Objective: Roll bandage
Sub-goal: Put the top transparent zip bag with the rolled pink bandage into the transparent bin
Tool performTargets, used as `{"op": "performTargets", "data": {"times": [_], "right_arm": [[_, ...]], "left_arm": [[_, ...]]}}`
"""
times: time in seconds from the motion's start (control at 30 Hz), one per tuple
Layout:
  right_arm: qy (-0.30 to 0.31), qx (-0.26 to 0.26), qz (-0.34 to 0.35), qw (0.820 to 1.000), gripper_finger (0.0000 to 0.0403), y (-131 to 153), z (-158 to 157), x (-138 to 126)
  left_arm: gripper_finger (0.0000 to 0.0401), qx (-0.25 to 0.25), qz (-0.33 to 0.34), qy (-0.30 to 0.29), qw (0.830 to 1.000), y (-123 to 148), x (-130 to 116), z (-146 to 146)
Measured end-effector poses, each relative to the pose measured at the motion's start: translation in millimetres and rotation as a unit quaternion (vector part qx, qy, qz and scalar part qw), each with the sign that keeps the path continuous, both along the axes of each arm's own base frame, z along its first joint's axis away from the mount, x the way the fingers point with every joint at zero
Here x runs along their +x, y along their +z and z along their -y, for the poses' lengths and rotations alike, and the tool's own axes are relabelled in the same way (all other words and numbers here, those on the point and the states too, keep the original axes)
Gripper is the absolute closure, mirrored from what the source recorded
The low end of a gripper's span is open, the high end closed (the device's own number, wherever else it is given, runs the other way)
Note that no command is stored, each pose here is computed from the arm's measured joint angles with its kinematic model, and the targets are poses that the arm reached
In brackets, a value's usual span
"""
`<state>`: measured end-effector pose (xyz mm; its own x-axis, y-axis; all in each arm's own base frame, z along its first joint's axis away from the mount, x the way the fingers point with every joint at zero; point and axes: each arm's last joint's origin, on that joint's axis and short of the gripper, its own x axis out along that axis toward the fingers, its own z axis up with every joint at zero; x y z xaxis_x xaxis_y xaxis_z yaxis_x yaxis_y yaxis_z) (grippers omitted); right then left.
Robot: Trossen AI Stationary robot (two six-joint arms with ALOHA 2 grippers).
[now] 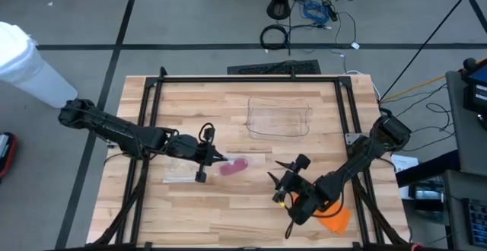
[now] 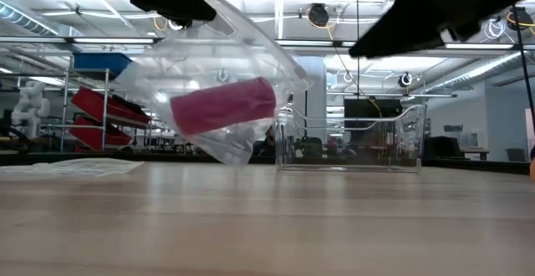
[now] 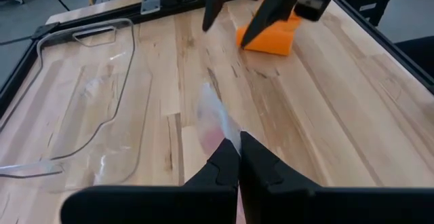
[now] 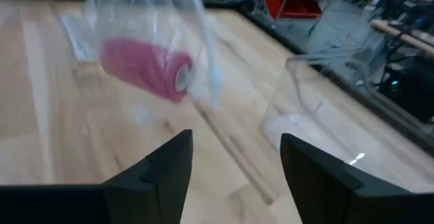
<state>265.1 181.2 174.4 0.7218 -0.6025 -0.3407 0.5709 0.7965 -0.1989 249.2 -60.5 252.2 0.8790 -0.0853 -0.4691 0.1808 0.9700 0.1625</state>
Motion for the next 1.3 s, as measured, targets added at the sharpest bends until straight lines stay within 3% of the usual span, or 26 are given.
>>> {"op": "performTargets", "data": {"times": [0.33, 0.93, 1.03, 1.17, 1.3], "right_arm": [[0.087, 0.04, -0.007, 0.995, 0.0213, -8, 24, 30], [0.111, 0.066, -0.029, 0.991, 0.0273, -7, 73, 60], [0.122, 0.085, -0.031, 0.988, 0.0297, -7, 77, 62], [0.135, 0.072, -0.042, 0.987, 0.0379, -7, 75, 61], [0.14, 0.059, -0.047, 0.987, 0.0396, -4, 71, 60]], "left_arm": [[0.0401, -0.002, 0.003, -0.003, 1.0, 0, 0, 0], [0.0401, -0.001, -0.016, -0.012, 1.0, -3, -2, 1], [0.0401, -0.001, -0.017, -0.012, 1.0, -3, -2, 1], [0.0401, -0.001, -0.018, -0.012, 1.0, -3, -2, 1], [0.0401, 0.002, -0.03, -0.012, 0.999, -5, -3, 1]]}}
